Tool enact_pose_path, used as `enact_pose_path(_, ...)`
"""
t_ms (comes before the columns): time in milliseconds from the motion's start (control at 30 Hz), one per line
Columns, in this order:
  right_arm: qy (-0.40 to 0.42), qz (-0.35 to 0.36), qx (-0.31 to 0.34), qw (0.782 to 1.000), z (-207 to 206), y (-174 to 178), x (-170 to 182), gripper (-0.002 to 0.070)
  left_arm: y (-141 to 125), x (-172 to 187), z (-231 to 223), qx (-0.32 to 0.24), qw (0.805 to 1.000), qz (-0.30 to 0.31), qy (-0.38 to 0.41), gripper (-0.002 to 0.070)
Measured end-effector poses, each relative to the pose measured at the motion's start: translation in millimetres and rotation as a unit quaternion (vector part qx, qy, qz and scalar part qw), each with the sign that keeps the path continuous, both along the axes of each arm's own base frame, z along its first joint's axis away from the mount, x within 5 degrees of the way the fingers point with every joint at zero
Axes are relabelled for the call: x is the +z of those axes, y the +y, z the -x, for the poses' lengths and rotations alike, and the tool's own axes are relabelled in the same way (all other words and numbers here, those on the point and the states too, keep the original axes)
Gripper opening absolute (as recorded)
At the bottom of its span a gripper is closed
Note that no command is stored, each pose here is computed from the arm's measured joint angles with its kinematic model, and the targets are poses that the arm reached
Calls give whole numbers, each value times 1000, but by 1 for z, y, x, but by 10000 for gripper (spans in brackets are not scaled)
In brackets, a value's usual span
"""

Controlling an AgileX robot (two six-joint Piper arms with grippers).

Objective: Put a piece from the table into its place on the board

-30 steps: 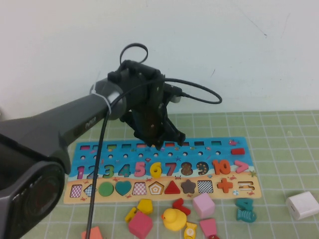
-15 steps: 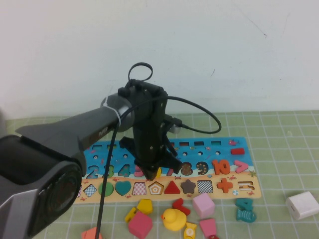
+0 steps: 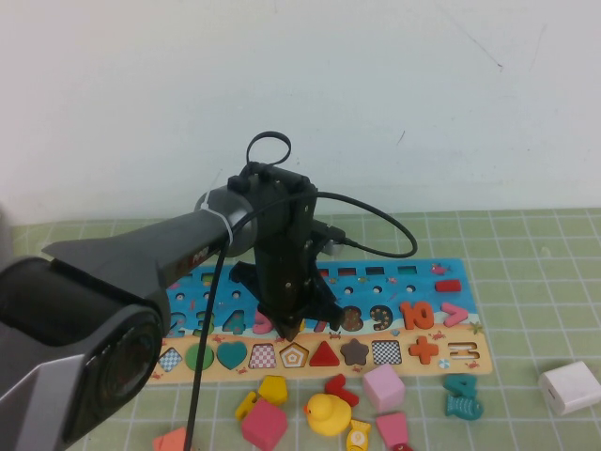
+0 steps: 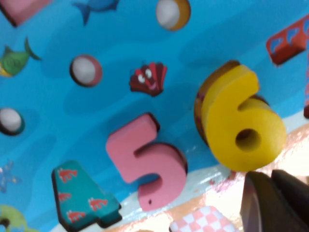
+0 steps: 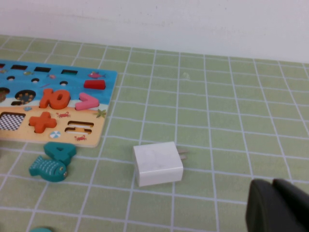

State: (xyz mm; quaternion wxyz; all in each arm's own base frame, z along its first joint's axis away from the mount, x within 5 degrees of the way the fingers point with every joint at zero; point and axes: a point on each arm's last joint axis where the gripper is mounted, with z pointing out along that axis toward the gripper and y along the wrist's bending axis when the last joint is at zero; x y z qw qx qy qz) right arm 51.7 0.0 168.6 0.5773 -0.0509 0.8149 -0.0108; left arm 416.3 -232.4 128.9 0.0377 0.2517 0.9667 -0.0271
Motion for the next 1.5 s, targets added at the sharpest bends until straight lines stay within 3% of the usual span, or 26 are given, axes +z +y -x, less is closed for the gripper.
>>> enact_pose_path(467, 0, 0, 0, 1000, 0, 0, 0, -1, -2, 10, -2, -10, 1000, 15, -19, -1)
enact_pose_path(567, 0, 0, 0, 1000, 0, 0, 0, -1, -1, 39, 1, -27, 998, 30, -43, -1)
enact_pose_path(733, 0, 0, 0, 1000, 0, 0, 0, -1, 2, 117, 14, -50, 988, 70, -129, -1)
enact_pose_path(867, 0, 0, 0, 1000, 0, 0, 0, -1, 10, 178, 43, -60, 972, 106, -201, -1)
enact_pose_path(967, 0, 0, 0, 1000, 0, 0, 0, -1, 19, 197, 70, -66, 966, 118, -221, -1)
enact_pose_path(1500, 0, 0, 0, 1000, 0, 0, 0, -1, 101, 208, 214, -35, 943, 160, -290, -1)
